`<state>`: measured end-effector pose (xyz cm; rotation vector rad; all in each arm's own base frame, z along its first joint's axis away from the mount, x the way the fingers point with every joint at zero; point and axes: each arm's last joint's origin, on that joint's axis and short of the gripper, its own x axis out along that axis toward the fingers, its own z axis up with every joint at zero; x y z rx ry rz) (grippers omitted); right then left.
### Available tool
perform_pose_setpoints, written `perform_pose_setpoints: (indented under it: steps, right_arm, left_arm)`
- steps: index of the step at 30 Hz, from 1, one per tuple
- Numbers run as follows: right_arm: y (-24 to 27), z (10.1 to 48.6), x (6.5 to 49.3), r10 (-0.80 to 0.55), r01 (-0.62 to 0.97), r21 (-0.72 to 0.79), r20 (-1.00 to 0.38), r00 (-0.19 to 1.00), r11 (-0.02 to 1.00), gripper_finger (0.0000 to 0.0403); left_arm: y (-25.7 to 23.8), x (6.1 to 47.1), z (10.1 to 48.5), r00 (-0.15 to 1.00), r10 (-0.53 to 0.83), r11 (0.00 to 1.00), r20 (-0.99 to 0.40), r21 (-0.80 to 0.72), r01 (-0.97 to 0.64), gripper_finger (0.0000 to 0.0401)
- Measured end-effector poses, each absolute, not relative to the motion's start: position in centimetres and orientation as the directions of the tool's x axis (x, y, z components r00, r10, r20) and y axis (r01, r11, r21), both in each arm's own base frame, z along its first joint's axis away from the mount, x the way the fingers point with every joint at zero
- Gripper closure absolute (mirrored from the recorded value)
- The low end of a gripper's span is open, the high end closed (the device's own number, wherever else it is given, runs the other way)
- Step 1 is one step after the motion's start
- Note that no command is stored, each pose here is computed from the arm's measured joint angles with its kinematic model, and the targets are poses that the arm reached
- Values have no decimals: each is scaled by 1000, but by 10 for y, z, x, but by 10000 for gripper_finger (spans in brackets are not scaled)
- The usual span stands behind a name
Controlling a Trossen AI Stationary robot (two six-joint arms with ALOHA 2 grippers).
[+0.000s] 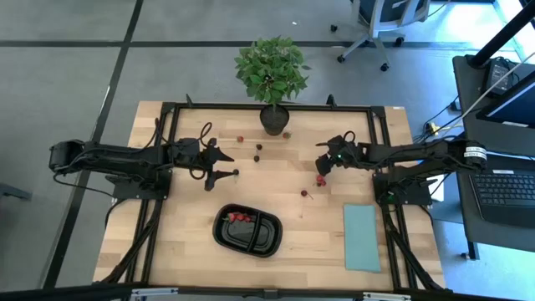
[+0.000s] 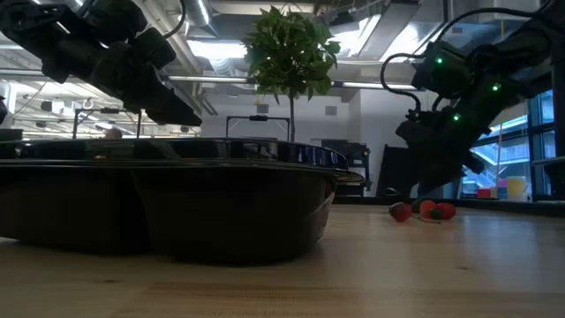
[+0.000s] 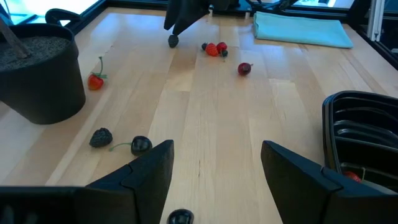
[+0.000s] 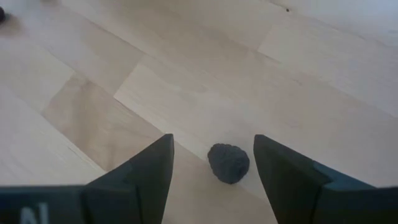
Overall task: Pick and placing Produce into tupperware
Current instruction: Put the right blackberry into the right side of the black container
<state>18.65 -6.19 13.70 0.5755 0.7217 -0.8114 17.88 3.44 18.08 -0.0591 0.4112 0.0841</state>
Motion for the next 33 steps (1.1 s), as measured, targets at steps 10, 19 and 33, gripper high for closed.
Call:
perform_pose_setpoints:
  steps: [10,19,33]
  right_arm:
    - [-60,125,179,-441,802,190,-752,490,566,179]
    - [-59,120,176,-445,797,200,-740,504,570,179]
    - [-61,103,183,-449,794,133,-764,463,593,180]
  left_arm:
    - [34,179,181,913,70,995,-401,-40,-94,165]
    - [34,179,181,913,70,995,-401,-40,-94,165]
    - [34,179,181,913,70,995,-401,-41,-95,165]
